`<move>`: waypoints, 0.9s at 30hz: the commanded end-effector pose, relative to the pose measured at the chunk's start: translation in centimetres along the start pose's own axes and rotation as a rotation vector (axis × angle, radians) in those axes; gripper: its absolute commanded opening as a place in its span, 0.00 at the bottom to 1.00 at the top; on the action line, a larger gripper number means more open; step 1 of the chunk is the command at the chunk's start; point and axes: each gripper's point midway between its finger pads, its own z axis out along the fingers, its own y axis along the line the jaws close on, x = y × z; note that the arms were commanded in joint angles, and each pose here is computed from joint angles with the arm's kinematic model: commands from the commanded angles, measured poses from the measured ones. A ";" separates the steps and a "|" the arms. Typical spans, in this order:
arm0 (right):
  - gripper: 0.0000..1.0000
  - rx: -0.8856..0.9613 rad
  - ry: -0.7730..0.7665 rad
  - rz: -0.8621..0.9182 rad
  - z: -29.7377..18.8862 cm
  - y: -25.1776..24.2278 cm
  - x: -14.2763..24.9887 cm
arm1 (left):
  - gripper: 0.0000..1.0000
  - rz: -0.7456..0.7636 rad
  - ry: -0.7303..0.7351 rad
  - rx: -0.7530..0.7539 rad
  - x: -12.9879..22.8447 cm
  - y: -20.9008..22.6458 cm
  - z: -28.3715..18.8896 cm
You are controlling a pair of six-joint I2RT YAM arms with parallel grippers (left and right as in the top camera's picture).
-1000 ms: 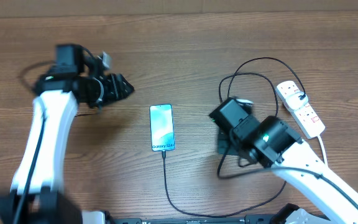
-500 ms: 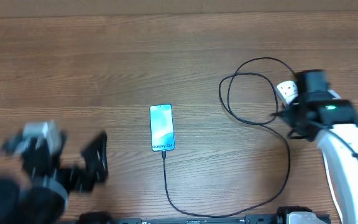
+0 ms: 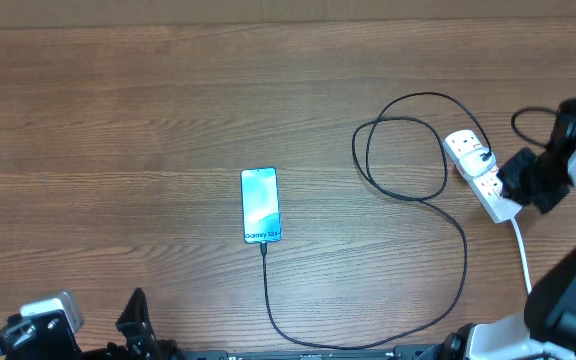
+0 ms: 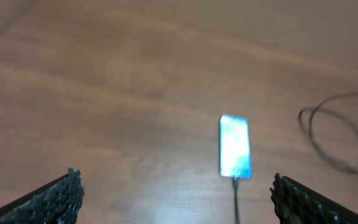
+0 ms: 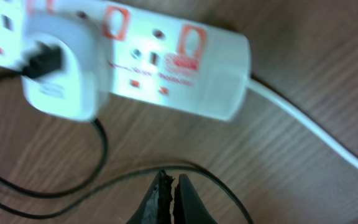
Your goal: Plug charger to phone and switch on socket
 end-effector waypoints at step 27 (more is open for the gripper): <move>0.04 -0.052 0.051 -0.065 3.6 3.6 -6.0 | 1.00 -0.015 -0.139 0.030 2.1 0.7 -3.5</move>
